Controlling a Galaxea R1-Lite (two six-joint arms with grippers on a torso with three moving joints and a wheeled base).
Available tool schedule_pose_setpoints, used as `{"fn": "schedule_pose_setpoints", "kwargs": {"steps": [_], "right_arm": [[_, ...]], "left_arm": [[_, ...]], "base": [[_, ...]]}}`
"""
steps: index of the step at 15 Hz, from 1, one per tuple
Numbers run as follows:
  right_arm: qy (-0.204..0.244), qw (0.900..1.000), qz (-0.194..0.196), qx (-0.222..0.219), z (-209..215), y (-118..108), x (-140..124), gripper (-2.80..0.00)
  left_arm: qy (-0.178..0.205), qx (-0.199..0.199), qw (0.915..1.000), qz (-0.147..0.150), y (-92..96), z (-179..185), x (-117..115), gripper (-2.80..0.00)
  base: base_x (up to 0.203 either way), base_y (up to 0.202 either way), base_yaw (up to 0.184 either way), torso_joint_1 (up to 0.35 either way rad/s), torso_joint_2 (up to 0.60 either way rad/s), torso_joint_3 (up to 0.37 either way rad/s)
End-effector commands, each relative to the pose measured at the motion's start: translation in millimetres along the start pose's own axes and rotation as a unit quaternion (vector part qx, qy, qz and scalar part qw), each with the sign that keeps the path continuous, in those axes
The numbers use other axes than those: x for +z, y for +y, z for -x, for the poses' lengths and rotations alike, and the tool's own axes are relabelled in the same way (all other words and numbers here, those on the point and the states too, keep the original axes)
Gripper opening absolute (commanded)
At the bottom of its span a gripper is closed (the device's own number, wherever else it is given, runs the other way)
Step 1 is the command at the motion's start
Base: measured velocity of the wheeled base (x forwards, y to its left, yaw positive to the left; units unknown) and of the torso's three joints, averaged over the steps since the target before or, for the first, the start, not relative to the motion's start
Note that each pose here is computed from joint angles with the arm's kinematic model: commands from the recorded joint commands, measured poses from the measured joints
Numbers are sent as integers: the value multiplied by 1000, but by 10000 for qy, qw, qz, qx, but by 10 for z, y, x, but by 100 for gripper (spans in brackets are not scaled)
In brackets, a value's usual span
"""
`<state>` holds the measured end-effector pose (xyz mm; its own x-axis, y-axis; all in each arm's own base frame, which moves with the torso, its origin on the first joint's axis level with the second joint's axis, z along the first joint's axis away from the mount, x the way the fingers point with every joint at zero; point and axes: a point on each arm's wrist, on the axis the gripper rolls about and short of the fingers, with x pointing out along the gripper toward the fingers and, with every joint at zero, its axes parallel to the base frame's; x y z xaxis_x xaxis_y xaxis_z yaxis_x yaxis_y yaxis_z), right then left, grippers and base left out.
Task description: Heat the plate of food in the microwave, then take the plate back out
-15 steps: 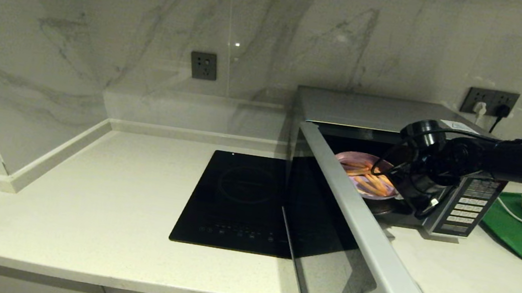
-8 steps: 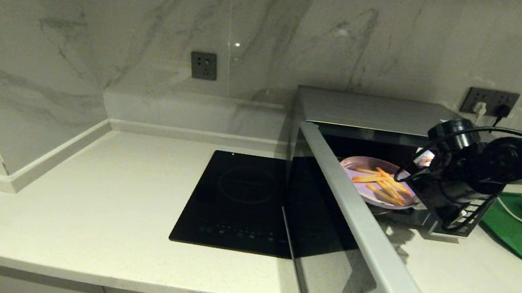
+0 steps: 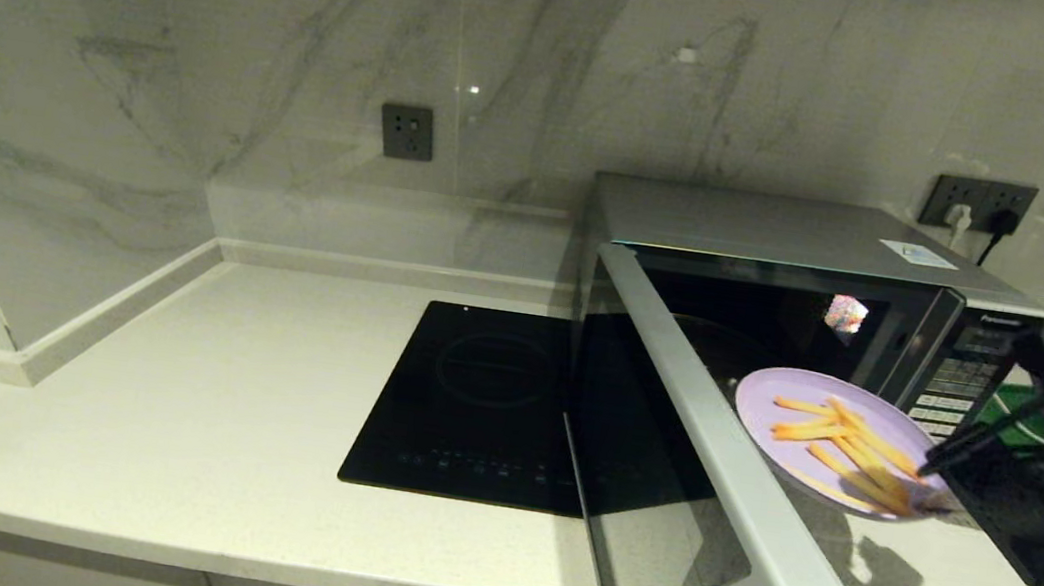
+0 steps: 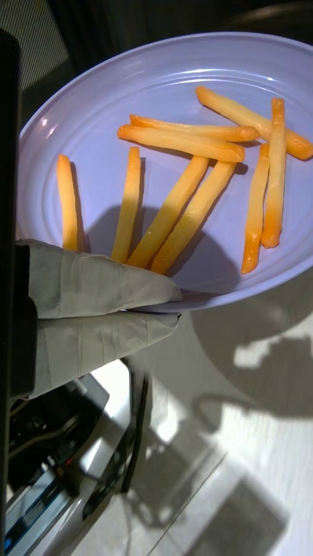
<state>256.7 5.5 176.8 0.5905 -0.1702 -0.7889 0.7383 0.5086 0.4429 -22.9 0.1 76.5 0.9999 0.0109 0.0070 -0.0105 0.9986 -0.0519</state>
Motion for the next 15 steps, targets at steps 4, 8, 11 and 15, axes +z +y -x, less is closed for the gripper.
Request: {"fn": "schedule_pose_setpoints", "kwargs": {"steps": [4, 8, 11, 15], "right_arm": [[-605, 9959, -637, -231, 252, -828, 93, -280], [-649, 9901, -1113, -565, 98, -1043, 299, -280], [-653, 9805, -1624, -890, -114, -1206, 535, -280], [-919, 9641, -2197, -1178, -494, -1502, 850, -280]], "left_arm": [[-8, 6, 10000, 1, 0, 1, 0, -280], [-4, 5, 10000, 1, 0, 0, 0, -280], [-8, 6, 10000, 1, 0, 1, 0, -280], [-4, 7, 10000, 1, 0, 0, 0, -280]], "base": [[0, 0, 0, 0, 0, 0], [0, 0, 0, 0, 0, 0], [0, 0, 0, 0, 0, 0], [0, 0, 0, 0, 0, 0]]}}
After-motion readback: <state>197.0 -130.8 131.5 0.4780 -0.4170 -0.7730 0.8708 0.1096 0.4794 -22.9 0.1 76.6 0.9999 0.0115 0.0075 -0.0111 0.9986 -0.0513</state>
